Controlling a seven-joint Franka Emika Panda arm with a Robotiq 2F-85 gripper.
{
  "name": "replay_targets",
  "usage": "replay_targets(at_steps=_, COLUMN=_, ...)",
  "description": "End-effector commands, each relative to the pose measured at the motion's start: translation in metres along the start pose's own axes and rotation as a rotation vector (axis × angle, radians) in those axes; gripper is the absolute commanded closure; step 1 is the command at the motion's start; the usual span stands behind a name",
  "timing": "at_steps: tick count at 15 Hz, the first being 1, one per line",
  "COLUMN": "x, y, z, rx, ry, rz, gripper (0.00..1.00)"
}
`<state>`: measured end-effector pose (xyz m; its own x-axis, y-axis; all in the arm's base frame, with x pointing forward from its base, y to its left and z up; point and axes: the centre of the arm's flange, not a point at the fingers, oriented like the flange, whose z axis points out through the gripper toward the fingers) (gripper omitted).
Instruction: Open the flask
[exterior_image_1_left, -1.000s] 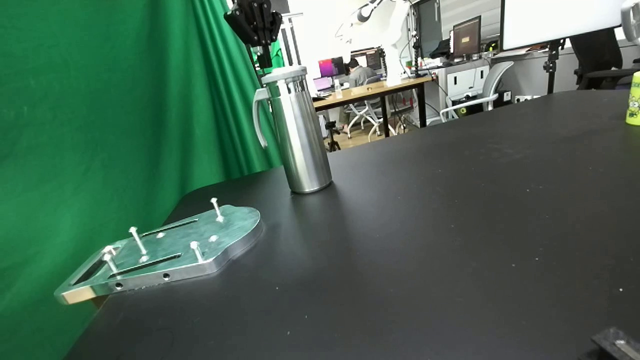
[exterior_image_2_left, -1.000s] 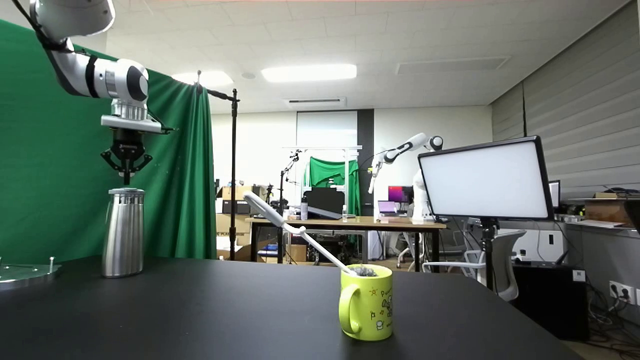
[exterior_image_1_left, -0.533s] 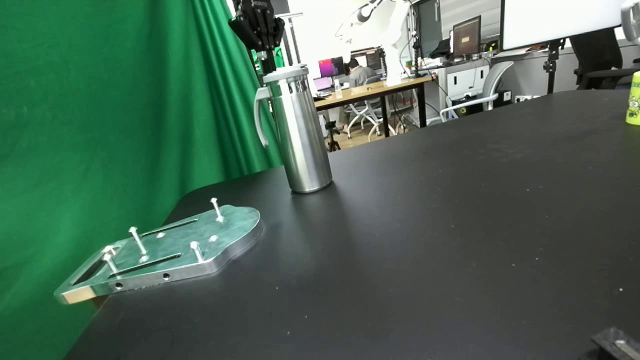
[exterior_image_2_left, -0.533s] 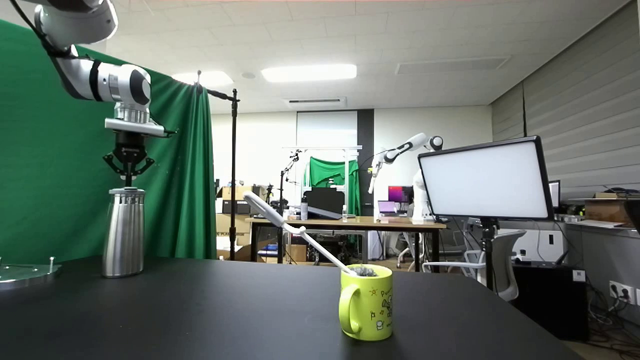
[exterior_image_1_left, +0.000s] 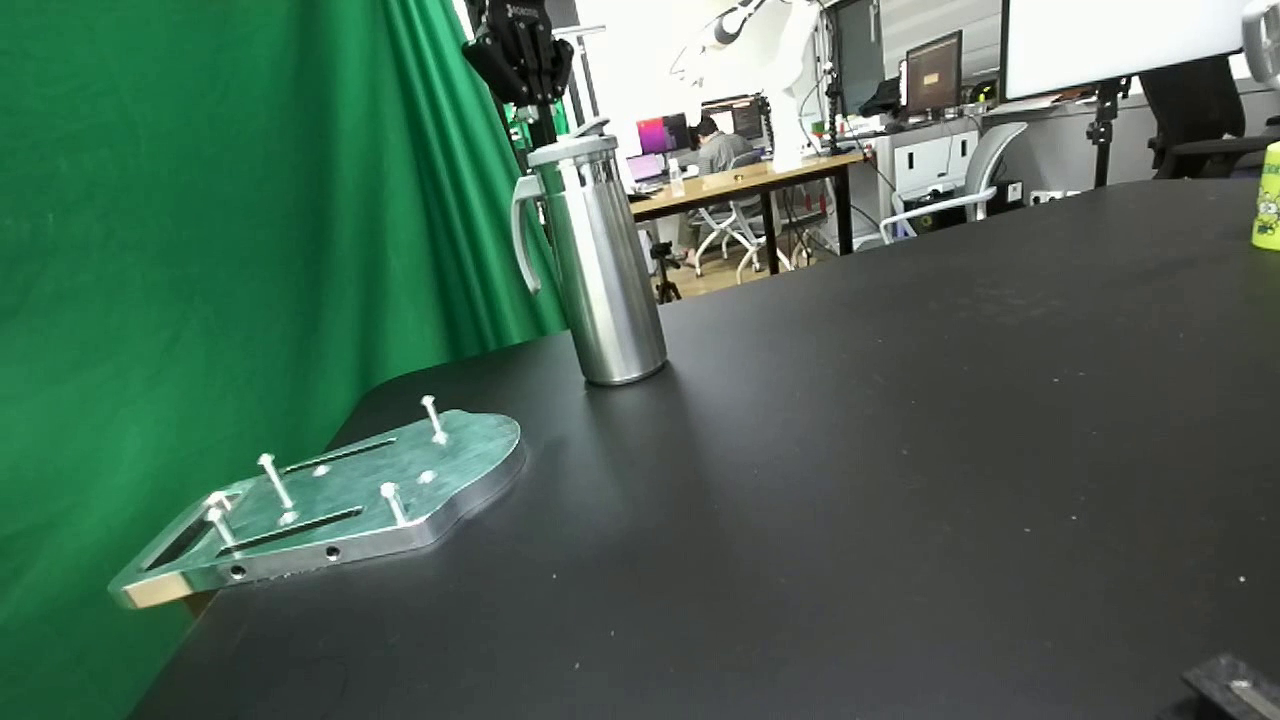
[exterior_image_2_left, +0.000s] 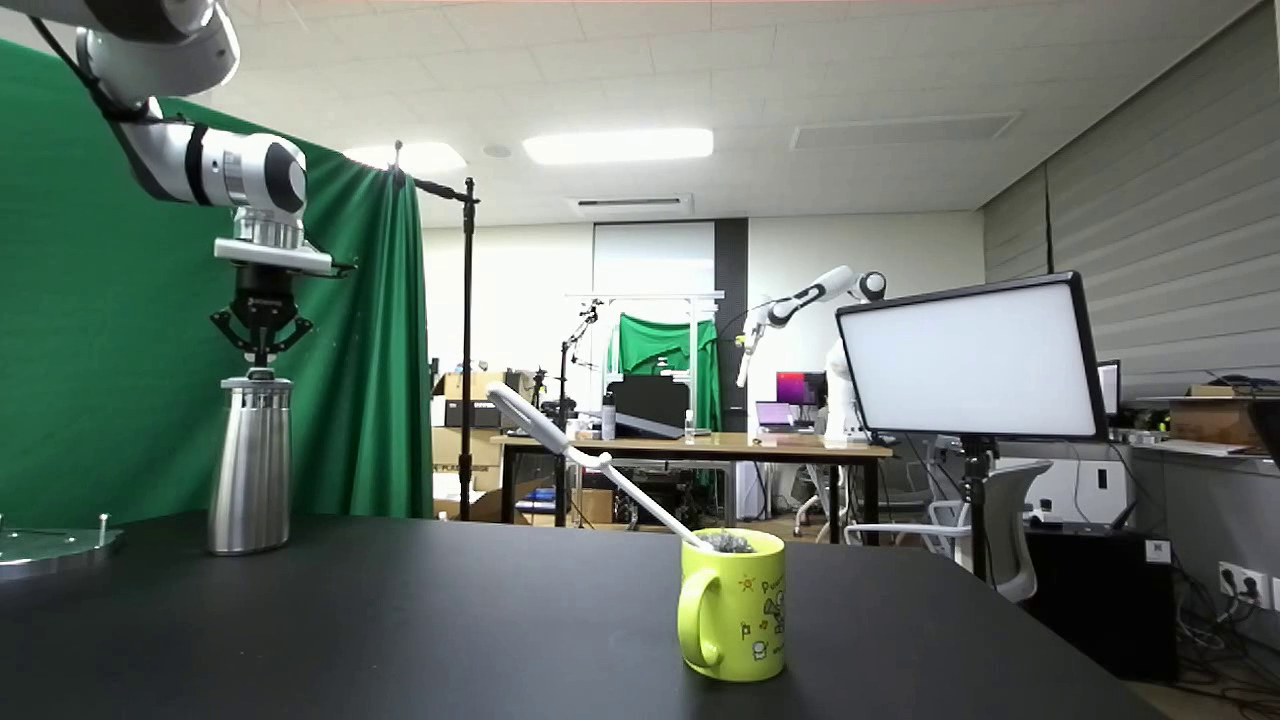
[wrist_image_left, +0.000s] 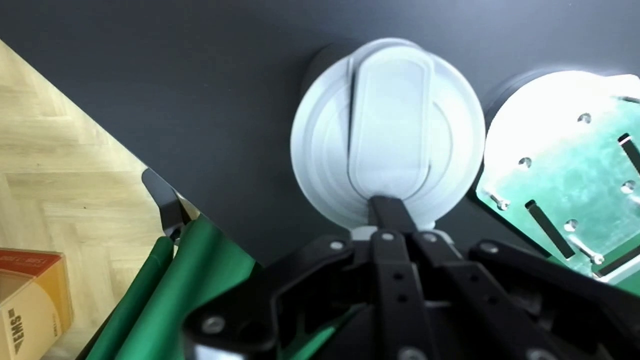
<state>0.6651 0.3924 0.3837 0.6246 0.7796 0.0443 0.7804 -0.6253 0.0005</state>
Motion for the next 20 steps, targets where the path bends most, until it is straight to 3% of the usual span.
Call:
replay_targets(at_steps=1, x=0.015, y=0.003, z=0.014, rx=-0.005, ry=-0.021, rz=0.009, gripper=1.0)
replay_targets(at_steps=6, x=0.017, y=0.001, z=0.01, rx=-0.006, ry=-0.02, rz=0.003, gripper=1.0)
replay_targets(at_steps=19, x=-0.043, y=0.005, z=-0.103, rx=-0.025, ry=-0.035, rz=0.045, gripper=1.0)
replay_targets(at_steps=20, x=-0.046, y=0.005, z=-0.108, rx=-0.025, ry=-0.047, rz=0.061, gripper=0.75)
